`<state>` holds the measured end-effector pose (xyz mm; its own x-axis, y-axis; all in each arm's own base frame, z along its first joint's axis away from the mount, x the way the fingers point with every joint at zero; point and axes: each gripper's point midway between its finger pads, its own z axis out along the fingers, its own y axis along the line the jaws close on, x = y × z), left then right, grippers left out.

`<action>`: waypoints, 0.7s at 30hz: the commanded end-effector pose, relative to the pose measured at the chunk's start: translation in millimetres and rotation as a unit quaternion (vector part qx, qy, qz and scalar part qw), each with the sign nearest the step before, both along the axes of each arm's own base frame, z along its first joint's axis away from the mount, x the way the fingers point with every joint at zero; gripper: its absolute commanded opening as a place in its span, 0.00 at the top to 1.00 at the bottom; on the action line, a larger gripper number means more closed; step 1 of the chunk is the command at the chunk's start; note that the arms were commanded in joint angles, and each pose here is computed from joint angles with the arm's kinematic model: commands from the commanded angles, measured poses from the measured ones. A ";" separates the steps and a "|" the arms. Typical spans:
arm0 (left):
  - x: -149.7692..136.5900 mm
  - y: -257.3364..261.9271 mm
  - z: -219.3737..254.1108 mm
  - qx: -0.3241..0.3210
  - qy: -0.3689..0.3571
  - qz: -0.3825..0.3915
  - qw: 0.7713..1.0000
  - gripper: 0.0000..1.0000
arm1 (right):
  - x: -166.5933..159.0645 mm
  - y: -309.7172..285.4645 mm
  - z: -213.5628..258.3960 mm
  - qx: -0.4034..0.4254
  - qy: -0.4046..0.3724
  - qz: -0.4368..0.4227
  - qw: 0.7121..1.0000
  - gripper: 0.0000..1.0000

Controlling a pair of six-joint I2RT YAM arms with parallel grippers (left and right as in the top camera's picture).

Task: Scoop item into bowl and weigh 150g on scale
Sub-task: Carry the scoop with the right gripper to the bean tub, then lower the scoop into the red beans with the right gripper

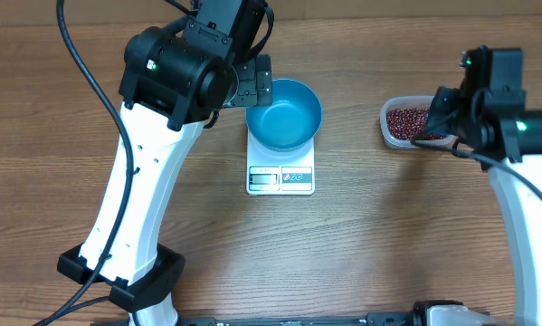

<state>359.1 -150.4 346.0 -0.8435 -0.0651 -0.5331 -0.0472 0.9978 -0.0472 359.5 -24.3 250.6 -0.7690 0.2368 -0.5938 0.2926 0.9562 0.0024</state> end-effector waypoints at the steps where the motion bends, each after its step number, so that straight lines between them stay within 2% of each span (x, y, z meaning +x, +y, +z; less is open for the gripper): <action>1: 0.2 5.7 7.6 0.022 -0.014 -0.021 0.999 0.00 | 12.0 -16.5 0.1 -0.055 0.011 -0.005 0.998 0.96; 12: 4.5 16.1 9.1 0.043 -0.023 -0.005 0.999 0.00 | 41.3 -16.0 -20.1 -0.115 0.023 0.009 0.993 0.96; 21: 11.2 29.5 7.1 0.074 -0.022 -0.013 0.997 0.01 | 49.4 -10.0 -38.0 -0.148 0.047 0.015 0.988 0.96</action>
